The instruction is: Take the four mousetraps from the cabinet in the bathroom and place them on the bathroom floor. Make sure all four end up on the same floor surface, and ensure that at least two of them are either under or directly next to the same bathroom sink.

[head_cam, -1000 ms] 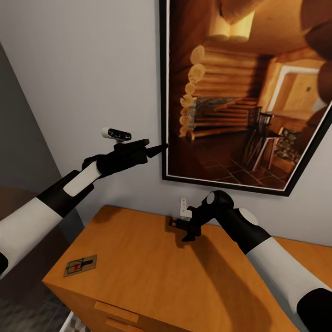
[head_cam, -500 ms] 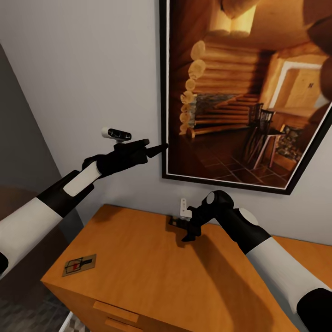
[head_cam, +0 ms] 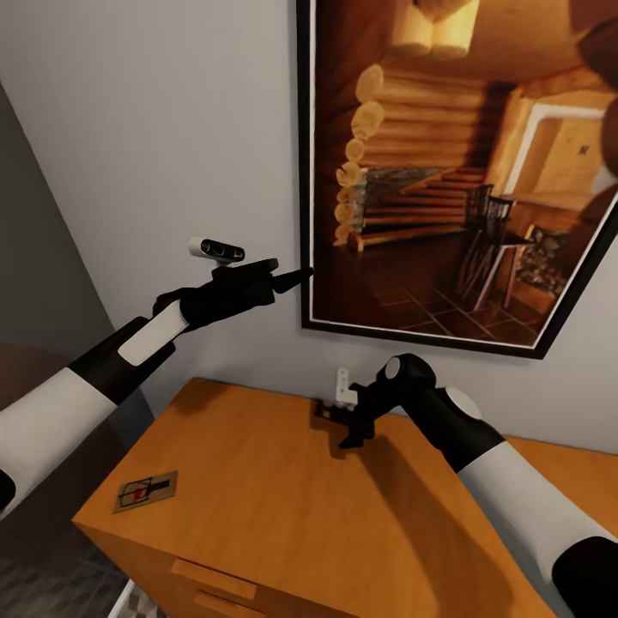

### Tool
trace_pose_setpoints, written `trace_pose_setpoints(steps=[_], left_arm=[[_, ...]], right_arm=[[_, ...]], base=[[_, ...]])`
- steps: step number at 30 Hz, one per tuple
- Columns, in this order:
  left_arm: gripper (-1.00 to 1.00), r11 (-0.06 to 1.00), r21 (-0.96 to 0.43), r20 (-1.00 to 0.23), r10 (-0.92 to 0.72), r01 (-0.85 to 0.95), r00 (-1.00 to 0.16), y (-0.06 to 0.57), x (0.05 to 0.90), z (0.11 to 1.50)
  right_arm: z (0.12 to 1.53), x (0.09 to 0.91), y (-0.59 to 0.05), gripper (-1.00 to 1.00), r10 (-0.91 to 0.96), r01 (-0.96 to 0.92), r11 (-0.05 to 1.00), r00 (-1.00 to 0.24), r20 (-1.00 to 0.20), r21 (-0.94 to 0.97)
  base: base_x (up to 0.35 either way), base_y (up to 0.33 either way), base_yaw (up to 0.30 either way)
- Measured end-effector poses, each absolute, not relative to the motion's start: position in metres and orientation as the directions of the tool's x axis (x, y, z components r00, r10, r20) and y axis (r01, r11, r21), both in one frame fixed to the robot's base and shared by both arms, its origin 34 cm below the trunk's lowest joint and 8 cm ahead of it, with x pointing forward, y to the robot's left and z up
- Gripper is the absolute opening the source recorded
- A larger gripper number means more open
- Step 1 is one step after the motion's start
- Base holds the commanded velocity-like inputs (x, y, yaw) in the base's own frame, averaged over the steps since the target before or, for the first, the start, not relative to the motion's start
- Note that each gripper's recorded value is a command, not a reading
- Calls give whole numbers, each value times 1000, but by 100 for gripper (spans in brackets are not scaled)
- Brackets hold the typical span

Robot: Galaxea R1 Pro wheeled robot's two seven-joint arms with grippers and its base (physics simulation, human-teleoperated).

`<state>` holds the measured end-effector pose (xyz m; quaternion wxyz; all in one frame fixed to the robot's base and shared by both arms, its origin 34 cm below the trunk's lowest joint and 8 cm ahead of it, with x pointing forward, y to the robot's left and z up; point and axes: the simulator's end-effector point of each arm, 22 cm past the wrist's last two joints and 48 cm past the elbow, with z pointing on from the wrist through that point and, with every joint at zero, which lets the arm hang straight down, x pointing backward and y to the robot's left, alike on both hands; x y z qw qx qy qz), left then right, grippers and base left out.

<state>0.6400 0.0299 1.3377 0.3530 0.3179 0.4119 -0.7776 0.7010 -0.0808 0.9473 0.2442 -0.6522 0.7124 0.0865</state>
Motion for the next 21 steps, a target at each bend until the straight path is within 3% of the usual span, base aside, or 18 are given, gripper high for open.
trace_pose_setpoints(steps=[21], left_arm=[[100,-411,-417,-785,-288,811,-549,30,641,1334]], right_arm=[[940,720,-109,100,-828,-949,293,-190,-528,-118]], base=[[0,0,0]])
